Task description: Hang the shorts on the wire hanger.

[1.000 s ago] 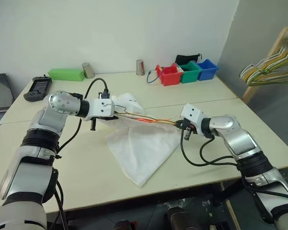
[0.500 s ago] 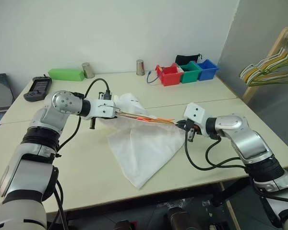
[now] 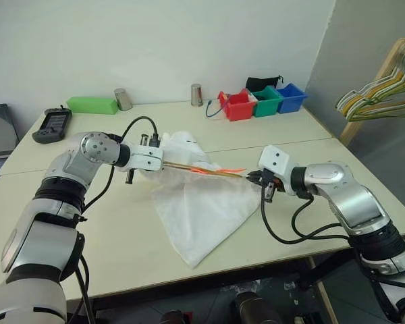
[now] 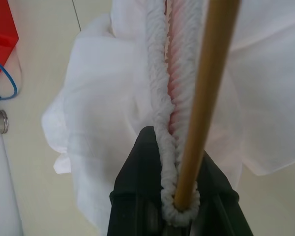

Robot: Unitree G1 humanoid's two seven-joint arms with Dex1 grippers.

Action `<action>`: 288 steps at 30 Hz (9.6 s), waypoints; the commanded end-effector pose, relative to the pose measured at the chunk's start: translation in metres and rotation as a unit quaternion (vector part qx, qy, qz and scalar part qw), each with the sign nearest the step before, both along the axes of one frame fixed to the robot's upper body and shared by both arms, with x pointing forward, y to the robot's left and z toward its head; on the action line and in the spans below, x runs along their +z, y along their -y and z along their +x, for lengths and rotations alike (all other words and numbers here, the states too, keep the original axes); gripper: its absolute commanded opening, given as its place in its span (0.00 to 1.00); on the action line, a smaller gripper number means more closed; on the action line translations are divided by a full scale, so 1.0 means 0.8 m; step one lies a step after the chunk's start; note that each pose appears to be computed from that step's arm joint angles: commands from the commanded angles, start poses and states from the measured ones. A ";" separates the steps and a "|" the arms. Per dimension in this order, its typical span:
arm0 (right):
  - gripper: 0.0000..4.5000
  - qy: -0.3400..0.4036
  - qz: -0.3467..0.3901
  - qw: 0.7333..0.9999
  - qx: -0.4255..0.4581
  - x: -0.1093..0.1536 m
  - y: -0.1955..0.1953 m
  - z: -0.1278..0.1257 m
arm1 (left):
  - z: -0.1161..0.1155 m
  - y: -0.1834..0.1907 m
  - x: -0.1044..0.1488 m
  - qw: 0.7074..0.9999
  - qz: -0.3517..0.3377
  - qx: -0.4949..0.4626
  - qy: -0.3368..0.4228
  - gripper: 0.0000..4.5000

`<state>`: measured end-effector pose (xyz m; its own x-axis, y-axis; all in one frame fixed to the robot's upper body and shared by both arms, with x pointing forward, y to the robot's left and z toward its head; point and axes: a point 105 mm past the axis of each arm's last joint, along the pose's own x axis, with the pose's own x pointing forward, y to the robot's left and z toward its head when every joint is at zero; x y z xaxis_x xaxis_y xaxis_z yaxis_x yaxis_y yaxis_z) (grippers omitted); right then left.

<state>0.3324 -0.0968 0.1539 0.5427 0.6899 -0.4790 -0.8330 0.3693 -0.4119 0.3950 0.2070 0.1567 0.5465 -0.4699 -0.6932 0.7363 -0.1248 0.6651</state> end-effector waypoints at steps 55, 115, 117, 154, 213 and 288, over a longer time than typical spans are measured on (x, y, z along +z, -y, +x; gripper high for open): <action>0.71 -0.019 -0.020 0.999 0.020 0.042 -0.005 -0.023 | 0.020 0.049 0.011 0.997 -0.040 -0.012 0.062 0.02; 0.00 0.056 -0.126 0.990 -0.018 -0.021 -0.029 0.062 | -0.001 0.040 0.032 0.992 -0.112 -0.023 0.050 0.52; 0.00 0.059 -0.119 0.991 -0.009 -0.019 -0.029 0.056 | -0.005 0.038 0.030 0.991 -0.127 -0.020 0.044 0.61; 0.00 -0.064 0.055 0.956 -0.282 -0.030 0.081 -0.045 | -0.060 0.092 0.107 0.884 -0.452 -0.003 -0.116 0.99; 0.00 -0.037 0.270 0.593 -0.757 0.042 0.360 -0.069 | -0.079 0.362 0.136 0.807 -0.562 -0.163 -0.079 0.99; 0.99 0.121 0.253 0.884 -0.375 0.032 -0.010 0.086 | -0.044 0.040 -0.022 0.686 -0.561 0.452 0.103 1.00</action>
<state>0.3962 -0.1025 0.1687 0.9855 0.1499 -0.0789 -0.1618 0.9710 -0.1758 0.3672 0.1682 0.1206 0.9910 -0.0902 -0.0992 0.0961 0.9938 0.0564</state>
